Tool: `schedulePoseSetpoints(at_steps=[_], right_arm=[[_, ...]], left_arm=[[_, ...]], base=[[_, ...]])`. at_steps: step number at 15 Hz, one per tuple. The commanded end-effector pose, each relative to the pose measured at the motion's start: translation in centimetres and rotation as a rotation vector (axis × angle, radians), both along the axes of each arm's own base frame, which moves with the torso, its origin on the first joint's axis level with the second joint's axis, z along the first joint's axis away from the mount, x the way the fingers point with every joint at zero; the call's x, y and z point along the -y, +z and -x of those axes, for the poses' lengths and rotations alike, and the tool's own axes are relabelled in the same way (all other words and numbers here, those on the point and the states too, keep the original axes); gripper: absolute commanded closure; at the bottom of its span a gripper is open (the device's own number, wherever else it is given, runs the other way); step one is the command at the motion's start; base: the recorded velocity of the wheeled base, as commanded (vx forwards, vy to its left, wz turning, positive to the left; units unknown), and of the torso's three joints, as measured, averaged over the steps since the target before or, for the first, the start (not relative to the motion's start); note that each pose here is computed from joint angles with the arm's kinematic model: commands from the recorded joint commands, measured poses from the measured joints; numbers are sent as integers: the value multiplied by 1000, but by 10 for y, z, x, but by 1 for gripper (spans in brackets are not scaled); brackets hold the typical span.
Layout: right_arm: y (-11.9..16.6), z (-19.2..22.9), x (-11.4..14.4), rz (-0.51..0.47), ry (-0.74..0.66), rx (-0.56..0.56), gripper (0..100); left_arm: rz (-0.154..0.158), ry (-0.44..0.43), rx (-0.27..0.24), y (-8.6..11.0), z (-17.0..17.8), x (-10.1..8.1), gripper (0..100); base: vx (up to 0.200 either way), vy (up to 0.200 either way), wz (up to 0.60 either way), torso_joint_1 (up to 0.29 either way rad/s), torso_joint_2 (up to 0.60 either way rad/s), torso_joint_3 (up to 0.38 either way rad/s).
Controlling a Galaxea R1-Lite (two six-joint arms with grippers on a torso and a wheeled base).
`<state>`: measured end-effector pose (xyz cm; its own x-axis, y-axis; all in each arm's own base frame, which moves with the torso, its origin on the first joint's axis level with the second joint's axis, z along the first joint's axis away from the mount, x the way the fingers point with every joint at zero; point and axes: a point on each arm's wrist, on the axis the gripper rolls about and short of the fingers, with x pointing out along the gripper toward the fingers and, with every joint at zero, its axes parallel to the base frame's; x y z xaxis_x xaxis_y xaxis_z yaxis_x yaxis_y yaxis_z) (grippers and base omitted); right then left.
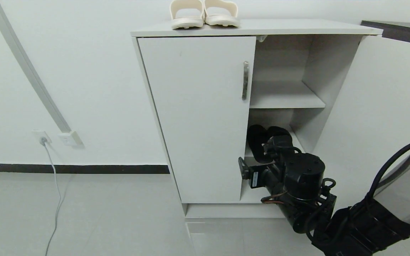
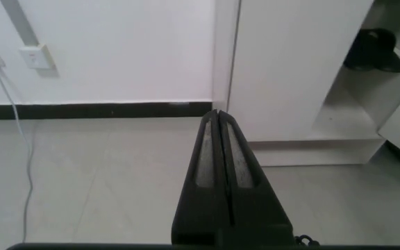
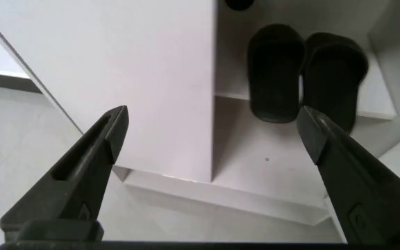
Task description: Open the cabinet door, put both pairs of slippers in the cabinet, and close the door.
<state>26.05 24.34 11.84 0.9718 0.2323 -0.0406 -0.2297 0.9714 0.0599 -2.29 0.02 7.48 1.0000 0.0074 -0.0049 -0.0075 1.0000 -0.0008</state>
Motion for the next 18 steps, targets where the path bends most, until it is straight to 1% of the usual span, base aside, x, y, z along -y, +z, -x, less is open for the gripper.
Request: schedulePoseSetpoints(at_steps=[1, 3, 10, 11, 13, 18], right_arm=[[-1, 0, -1, 2, 1, -1, 0], [-2, 0, 0, 4, 1, -3, 0], [-4, 3, 3, -1, 3, 1, 0], [-6, 5, 5, 4, 3, 2, 0], [-12, 7, 9, 54, 8, 10, 0], [-14, 7, 9, 58, 8, 7, 0]], left_arm=[[1, 0, -1, 0, 0, 0, 100], [1, 0, -1, 0, 0, 0, 100], [1, 3, -1, 0, 0, 0, 100], [1, 3, -1, 0, 0, 0, 100], [1, 3, -1, 0, 0, 0, 100], [1, 3, -1, 0, 0, 0, 100]], base=[[0, 200, 0, 7, 7, 7], [0, 200, 0, 5, 0, 2], [0, 0, 0, 0, 0, 0], [0, 0, 0, 0, 0, 0], [0, 0, 0, 0, 0, 0], [0, 0, 0, 0, 0, 0]])
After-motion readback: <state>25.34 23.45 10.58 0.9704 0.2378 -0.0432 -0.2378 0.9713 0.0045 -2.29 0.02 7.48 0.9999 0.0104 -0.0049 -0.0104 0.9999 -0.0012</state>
